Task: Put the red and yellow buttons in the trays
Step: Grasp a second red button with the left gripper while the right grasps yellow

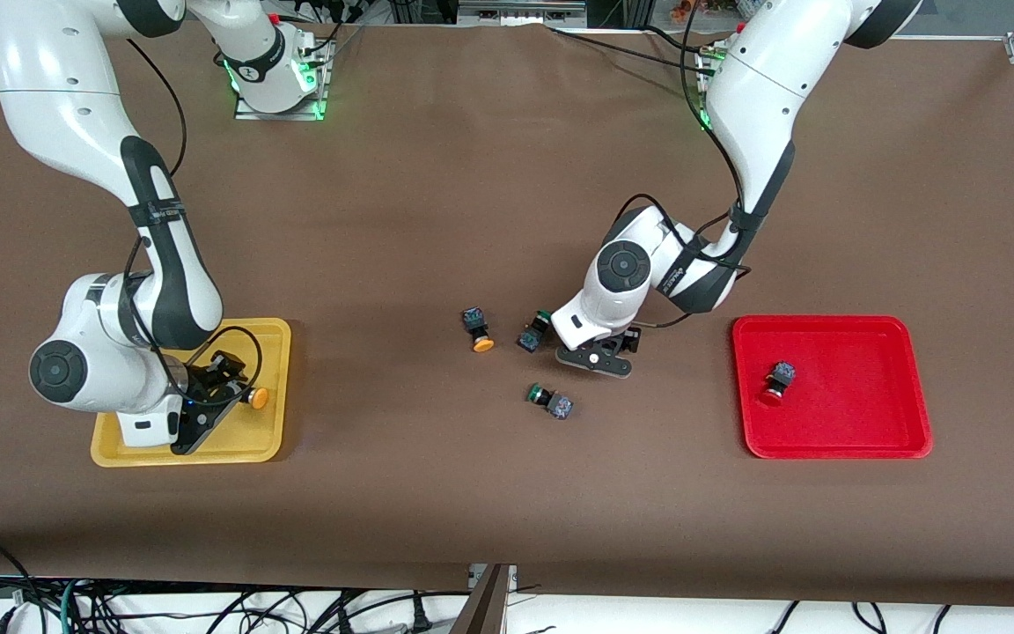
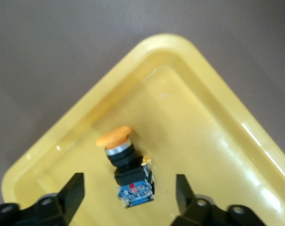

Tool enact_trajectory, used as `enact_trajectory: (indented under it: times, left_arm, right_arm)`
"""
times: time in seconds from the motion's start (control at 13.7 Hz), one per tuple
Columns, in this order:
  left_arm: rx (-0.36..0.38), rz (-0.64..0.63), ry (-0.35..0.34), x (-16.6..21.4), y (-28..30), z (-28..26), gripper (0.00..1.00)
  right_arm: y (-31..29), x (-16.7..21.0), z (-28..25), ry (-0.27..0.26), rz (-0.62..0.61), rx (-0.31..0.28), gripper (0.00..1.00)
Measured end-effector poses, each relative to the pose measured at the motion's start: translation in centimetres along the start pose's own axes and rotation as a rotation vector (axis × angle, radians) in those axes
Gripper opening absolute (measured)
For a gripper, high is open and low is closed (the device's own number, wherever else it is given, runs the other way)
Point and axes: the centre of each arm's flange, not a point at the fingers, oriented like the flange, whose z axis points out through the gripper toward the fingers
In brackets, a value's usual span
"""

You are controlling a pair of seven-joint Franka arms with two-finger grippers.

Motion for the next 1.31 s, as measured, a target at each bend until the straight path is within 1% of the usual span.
enact_trajectory:
  times: [0.07, 0.15, 0.22, 0.29, 0.36, 0.58, 0.73, 0.88, 0.95, 1.09, 1.31]
  left_arm:
    - [0.009, 0.005, 0.005, 0.1, -0.3, 0.0, 0.81]
    - [0.014, 0.006, 0.008, 0.2, -0.5, 0.0, 0.69]
    - [0.015, 0.005, 0.008, 0.3, -0.6, 0.0, 0.59]
    - [0.015, 0.004, 0.009, 0.3, -0.7, 0.0, 0.48]
    - [0.017, 0.001, 0.011, 0.4, -0.9, -0.1, 0.41]
    - [0.022, -0.038, 0.029, 1.7, -3.4, -1.0, 0.41]
    - [0.038, -0.091, 0.029, 2.9, -7.1, -3.4, 0.41]
    - [0.069, -0.124, 0.009, 3.7, -12.4, -7.2, 0.41]
    - [0.081, -0.110, -0.004, 3.8, -15.2, -8.8, 0.41]
    - [0.095, -0.053, -0.027, 3.6, -21.0, -10.9, 0.41]
    - [0.092, 0.070, -0.060, 2.8, -28.5, -10.7, 0.41]
  right_arm:
    - [-0.2, 0.5, -0.7, 0.015, 0.024, -0.002, 0.99]
    - [-0.7, 1.2, -1.2, 0.026, 0.057, -0.002, 0.99]
    - [-1.7, 2.2, -1.6, 0.034, 0.097, 0.001, 0.99]
    - [-3.4, 3.9, -1.7, 0.040, 0.137, 0.007, 0.99]
    - [-5.8, 6.0, -1.8, 0.045, 0.175, 0.014, 0.99]
    - [-14.6, 12.5, -1.4, 0.039, 0.319, 0.027, 0.99]
    - [-21.0, 16.1, -0.9, 0.030, 0.424, 0.030, 0.99]
    - [-27.4, 19.0, -0.2, 0.035, 0.514, 0.029, 0.99]
    - [-30.3, 20.1, 0.4, 0.040, 0.547, 0.028, 0.99]
    - [-35.0, 21.1, 2.2, 0.043, 0.595, 0.026, 0.99]
    - [-38.2, 20.5, 6.4, 0.062, 0.635, 0.021, 0.99]
